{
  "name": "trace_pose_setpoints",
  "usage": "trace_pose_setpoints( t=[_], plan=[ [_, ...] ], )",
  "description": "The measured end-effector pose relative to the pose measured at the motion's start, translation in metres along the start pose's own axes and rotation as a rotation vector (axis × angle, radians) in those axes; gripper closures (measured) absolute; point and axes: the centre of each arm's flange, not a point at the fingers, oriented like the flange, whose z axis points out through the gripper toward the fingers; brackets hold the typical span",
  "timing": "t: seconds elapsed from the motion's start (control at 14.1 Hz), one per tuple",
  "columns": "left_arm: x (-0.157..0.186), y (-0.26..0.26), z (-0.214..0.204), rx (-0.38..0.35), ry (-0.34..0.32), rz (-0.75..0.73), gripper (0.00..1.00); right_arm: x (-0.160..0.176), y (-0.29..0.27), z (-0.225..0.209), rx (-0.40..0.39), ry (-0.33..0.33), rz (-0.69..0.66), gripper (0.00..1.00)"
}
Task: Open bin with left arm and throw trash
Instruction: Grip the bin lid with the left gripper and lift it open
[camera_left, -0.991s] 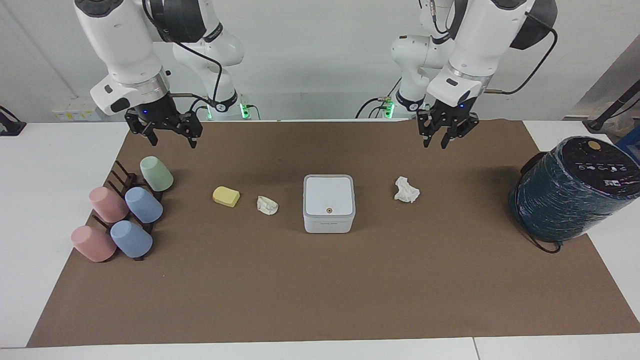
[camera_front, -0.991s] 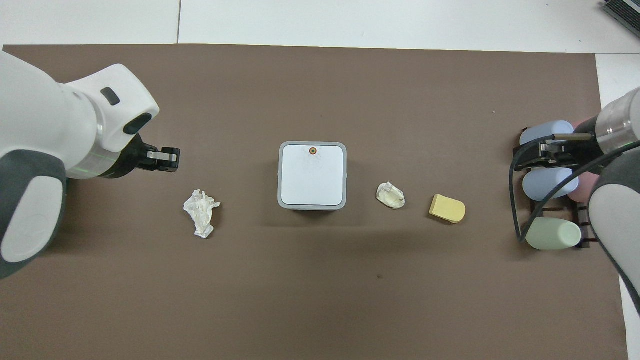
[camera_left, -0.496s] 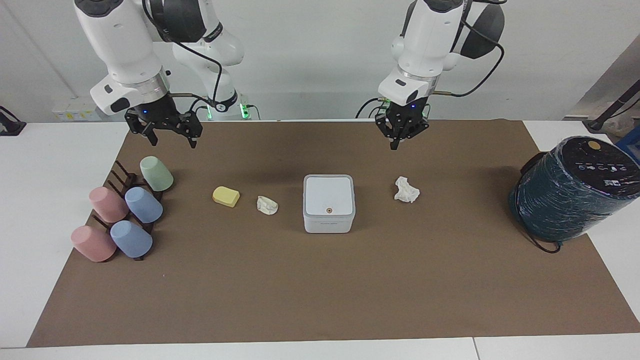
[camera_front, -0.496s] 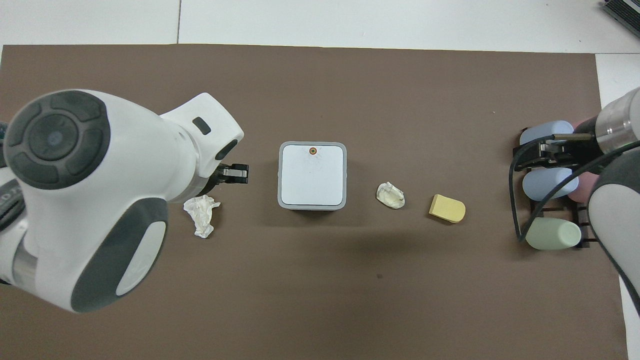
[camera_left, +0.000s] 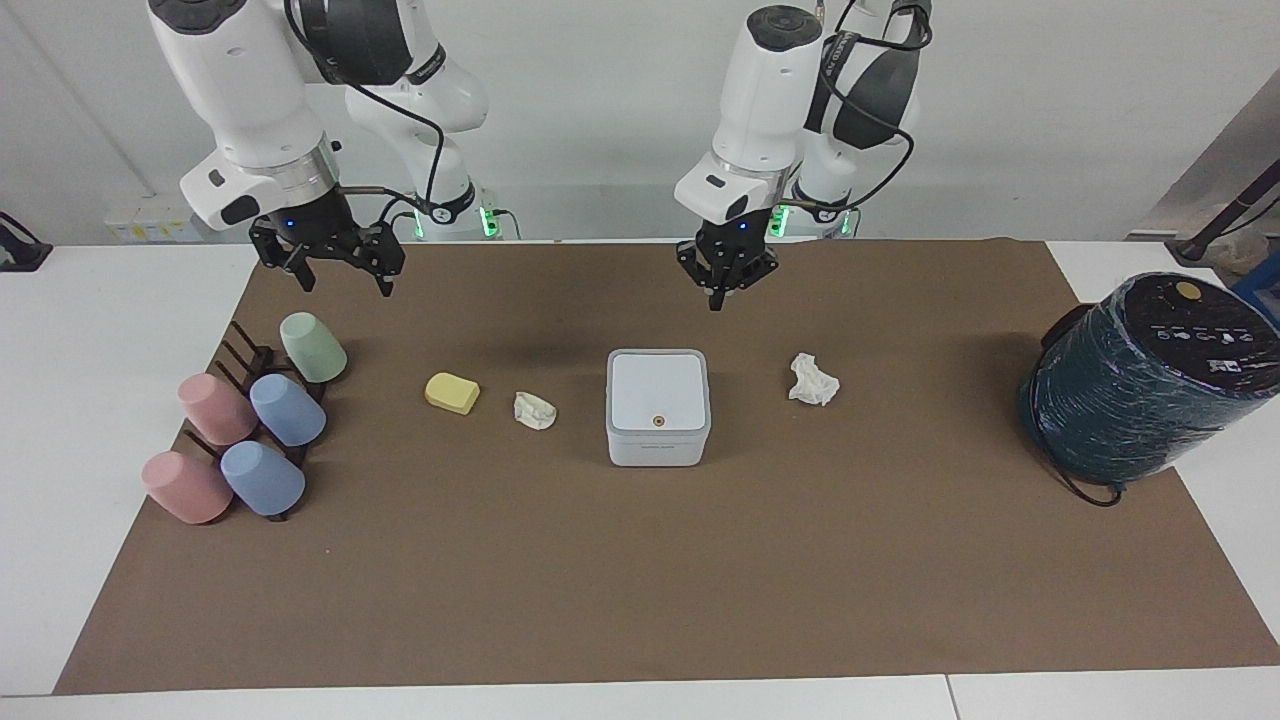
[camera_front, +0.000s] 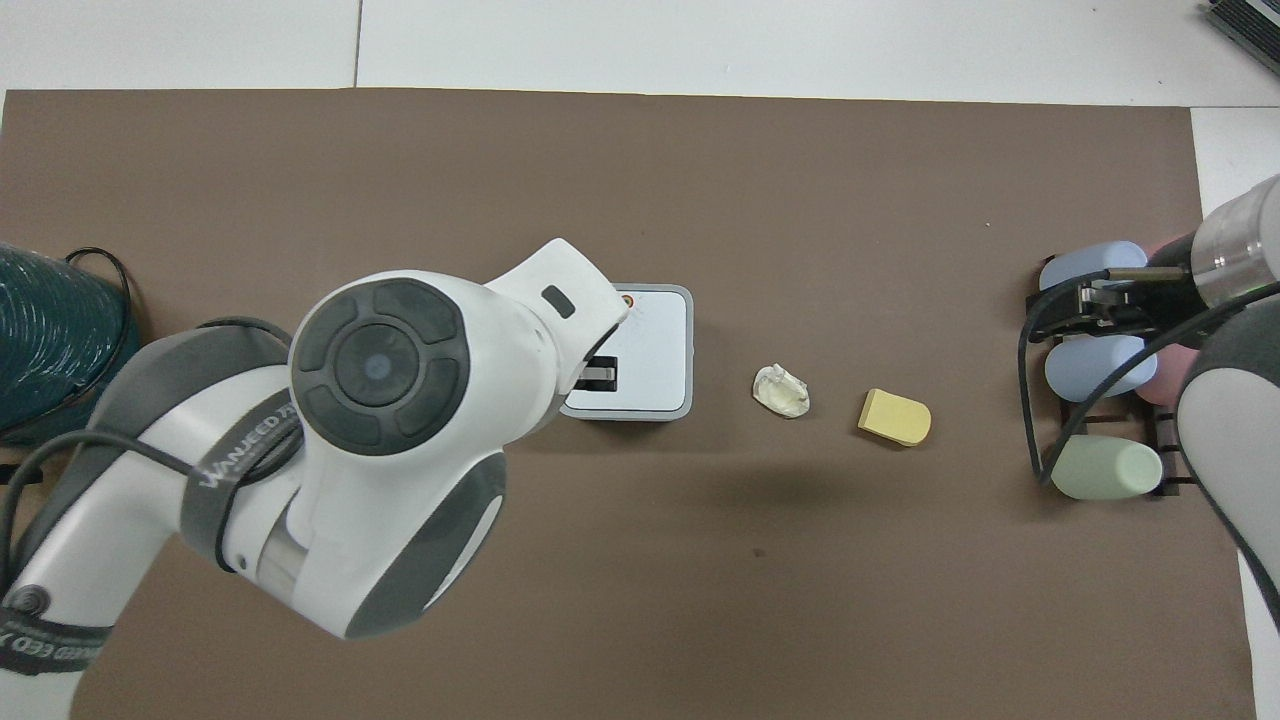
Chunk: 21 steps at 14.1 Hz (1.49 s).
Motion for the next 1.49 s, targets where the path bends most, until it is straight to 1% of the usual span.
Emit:
trace_pose_setpoints(
  t=[0.28,0.42,0.78,1.06,1.49],
  plan=[
    [-0.002,0.034,0.044,-0.042,0.041,-0.015,0.99,0.0,0.0,0.0,0.0,0.0,0.0,0.0],
    [0.002,0.035,0.058,-0.062,0.069,-0.023,0.99,0.0,0.0,0.0,0.0,0.0,-0.001,0.0],
    [0.014,0.031,0.076,-0.095,0.126,-0.04,0.99,0.0,-0.002,0.0,0.0,0.0,-0.004,0.0],
    [0.02,0.034,0.111,-0.105,0.14,-0.043,0.99,0.0,-0.002,0.0,0.0,0.0,-0.004,0.0],
    [0.031,0.025,0.137,-0.108,0.154,-0.063,0.99,0.0,0.002,0.0,0.0,0.0,0.004,0.0]
  ],
)
